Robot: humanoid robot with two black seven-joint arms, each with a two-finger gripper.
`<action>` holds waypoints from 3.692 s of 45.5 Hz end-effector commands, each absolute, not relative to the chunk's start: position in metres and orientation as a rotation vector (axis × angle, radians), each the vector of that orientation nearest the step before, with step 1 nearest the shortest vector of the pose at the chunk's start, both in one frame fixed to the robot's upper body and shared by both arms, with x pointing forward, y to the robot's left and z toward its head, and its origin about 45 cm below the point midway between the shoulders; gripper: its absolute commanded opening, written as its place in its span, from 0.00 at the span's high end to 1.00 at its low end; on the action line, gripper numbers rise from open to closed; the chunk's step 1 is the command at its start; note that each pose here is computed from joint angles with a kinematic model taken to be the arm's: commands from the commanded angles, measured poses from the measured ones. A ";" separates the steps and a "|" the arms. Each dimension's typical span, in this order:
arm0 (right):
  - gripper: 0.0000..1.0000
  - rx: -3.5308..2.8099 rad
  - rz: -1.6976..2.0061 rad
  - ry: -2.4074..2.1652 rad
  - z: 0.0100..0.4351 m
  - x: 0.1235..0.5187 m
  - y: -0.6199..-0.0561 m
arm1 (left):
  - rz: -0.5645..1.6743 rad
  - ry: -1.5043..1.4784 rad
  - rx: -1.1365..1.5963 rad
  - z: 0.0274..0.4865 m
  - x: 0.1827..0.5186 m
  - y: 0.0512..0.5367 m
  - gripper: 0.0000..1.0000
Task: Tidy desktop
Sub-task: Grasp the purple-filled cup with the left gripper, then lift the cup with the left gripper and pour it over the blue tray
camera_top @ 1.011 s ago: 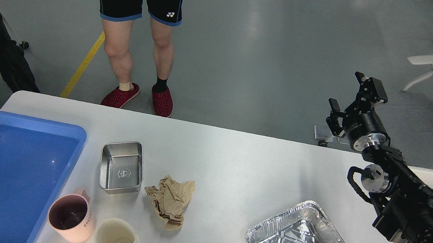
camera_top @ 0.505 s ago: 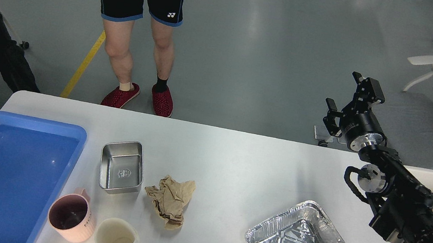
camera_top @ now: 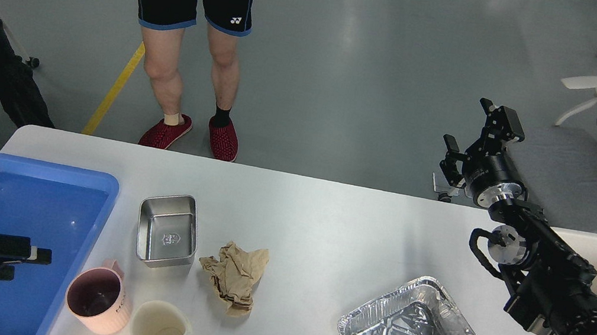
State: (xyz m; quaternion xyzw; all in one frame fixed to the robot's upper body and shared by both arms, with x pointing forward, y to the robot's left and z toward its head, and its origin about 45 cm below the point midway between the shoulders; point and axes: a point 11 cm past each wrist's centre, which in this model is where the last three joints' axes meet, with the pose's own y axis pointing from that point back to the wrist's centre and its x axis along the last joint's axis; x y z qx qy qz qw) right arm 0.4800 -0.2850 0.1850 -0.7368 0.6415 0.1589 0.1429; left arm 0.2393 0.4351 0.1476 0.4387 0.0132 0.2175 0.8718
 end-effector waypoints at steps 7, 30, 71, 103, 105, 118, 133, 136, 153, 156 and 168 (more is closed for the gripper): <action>0.00 -2.129 0.468 1.840 0.184 0.480 -0.279 | 0.435 0.017 0.872 0.133 0.247 0.414 0.03; 0.00 -2.132 0.466 1.836 0.185 0.481 -0.278 | 0.393 0.047 0.861 0.098 0.236 0.387 0.04; 0.00 -2.134 0.468 1.834 0.185 0.481 -0.277 | 0.386 0.043 0.930 0.074 0.238 0.388 0.35; 0.00 -2.140 0.478 1.822 0.184 0.481 -0.271 | 0.389 0.044 1.072 0.077 0.245 0.406 0.99; 0.00 -2.140 0.478 1.822 0.184 0.481 -0.271 | 0.390 0.044 1.076 0.076 0.245 0.406 0.99; 0.00 -2.140 0.478 1.822 0.184 0.481 -0.271 | 0.372 0.012 1.087 0.080 0.249 0.406 1.00; 0.00 -2.140 0.476 1.821 0.185 0.481 -0.271 | 0.368 -0.053 1.095 0.121 0.271 0.417 0.99; 0.00 -2.140 0.476 1.821 0.185 0.481 -0.271 | 0.375 -0.072 1.093 0.138 0.281 0.421 0.99; 0.00 -2.142 0.480 1.816 0.184 0.481 -0.268 | 0.379 -0.217 1.096 0.242 0.301 0.436 0.99; 0.00 -2.142 0.480 1.816 0.184 0.481 -0.268 | 0.387 -0.217 1.111 0.254 0.292 0.445 0.99; 0.00 -2.147 0.491 1.801 0.183 0.481 -0.261 | 0.431 -0.198 1.134 0.279 0.275 0.469 0.99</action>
